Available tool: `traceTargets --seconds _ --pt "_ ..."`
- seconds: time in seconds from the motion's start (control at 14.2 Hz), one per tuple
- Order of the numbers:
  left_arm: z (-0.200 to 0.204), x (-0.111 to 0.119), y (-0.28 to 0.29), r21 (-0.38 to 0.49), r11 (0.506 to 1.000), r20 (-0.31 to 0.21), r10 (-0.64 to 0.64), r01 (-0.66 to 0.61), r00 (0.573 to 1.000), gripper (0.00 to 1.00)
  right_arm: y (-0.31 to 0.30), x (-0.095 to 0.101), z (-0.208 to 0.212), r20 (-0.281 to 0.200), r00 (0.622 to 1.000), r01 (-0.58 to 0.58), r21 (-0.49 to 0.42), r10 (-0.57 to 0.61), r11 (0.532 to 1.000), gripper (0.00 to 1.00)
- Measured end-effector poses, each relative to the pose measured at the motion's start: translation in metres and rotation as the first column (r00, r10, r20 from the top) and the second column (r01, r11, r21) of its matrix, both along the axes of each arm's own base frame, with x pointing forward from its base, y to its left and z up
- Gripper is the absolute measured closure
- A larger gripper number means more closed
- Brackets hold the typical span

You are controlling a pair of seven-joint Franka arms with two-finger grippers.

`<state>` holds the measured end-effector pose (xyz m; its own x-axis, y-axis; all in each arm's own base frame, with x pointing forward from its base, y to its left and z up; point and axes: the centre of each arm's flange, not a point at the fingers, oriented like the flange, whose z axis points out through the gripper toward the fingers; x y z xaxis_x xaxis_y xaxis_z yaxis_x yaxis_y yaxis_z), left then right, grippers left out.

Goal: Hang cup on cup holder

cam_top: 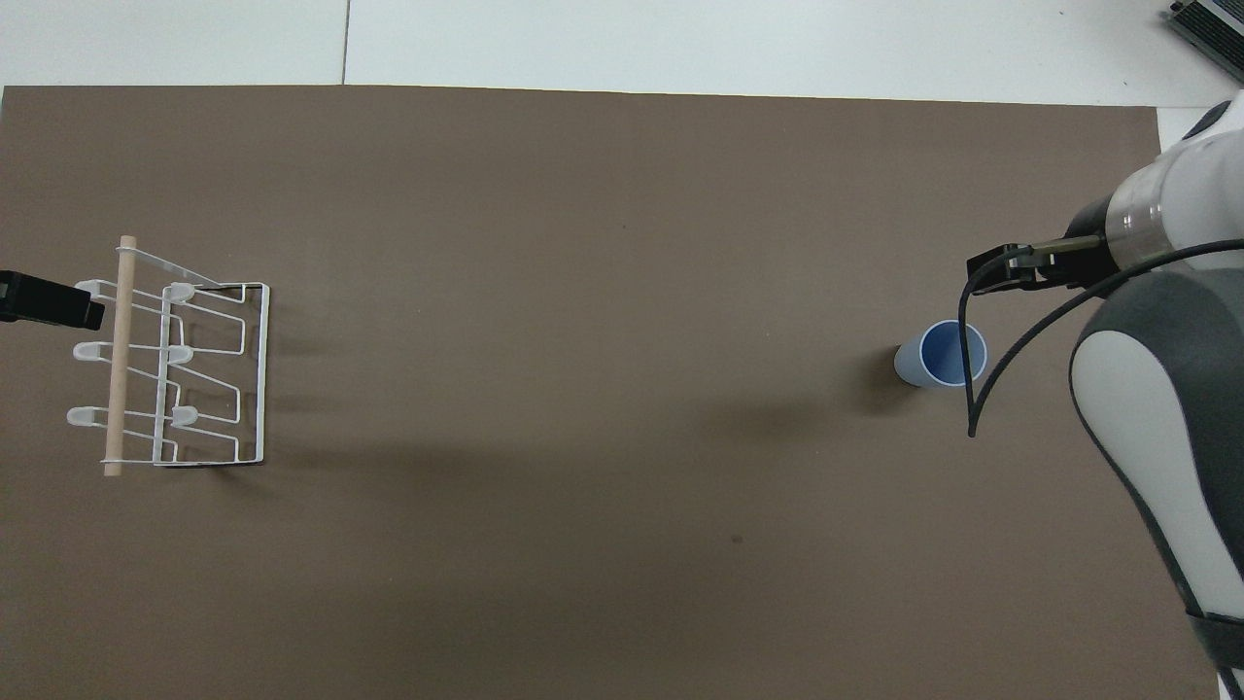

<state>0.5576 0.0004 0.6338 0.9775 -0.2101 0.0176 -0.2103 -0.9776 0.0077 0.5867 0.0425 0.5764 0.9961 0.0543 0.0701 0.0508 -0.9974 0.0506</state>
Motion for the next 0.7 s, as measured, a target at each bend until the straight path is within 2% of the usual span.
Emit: traceTargets --seconds 0.28,0.7 --pt "0.014 0.011 -0.011 0.006 1.000 -0.018 -0.016 0.016 1.000 0.00 0.000 -0.002 0.002 -0.006 1.000 0.001 -0.001 -0.001 1.000 0.11" --pt "0.014 -0.014 -0.010 -0.003 1.000 -0.045 -0.022 0.021 0.999 0.00 0.001 -0.002 -0.009 -0.018 1.000 -0.002 -0.002 0.002 1.000 0.14"
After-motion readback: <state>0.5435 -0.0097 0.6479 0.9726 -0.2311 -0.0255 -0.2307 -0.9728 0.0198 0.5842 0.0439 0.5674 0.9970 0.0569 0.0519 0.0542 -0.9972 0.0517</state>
